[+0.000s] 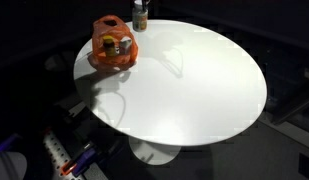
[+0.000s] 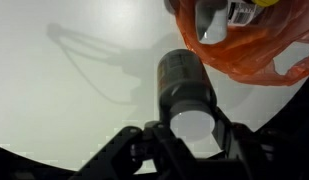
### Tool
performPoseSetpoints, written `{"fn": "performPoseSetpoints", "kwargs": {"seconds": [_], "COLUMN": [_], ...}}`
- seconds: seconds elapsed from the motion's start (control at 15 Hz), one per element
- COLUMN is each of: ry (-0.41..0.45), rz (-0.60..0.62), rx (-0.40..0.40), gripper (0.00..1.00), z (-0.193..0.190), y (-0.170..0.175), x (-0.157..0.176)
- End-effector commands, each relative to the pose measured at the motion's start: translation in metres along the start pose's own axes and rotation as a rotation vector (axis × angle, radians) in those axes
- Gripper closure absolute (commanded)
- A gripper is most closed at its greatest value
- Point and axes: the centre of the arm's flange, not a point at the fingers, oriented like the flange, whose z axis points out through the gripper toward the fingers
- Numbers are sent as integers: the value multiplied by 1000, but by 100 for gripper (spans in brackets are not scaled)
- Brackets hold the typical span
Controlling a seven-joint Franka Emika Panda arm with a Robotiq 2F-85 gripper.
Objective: Place the white and orange bottle in the plastic bag
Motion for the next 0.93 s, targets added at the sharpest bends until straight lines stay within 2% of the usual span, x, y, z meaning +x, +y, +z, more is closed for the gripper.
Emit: {"fn": "performPoseSetpoints", "kwargs": {"seconds": [0.0,0.07,0.47,0.53,0.87], "ry": [-7,-10,-17,-17,12], "rz": [1,3,0,0,-60], "rx": [2,2,4,3,32], "gripper": [81,56,56,81,81], "z": [-1,-1,3,3,0], "y": [1,2,0,1,-33], "x": [-1,-1,-2,-2,3]}}
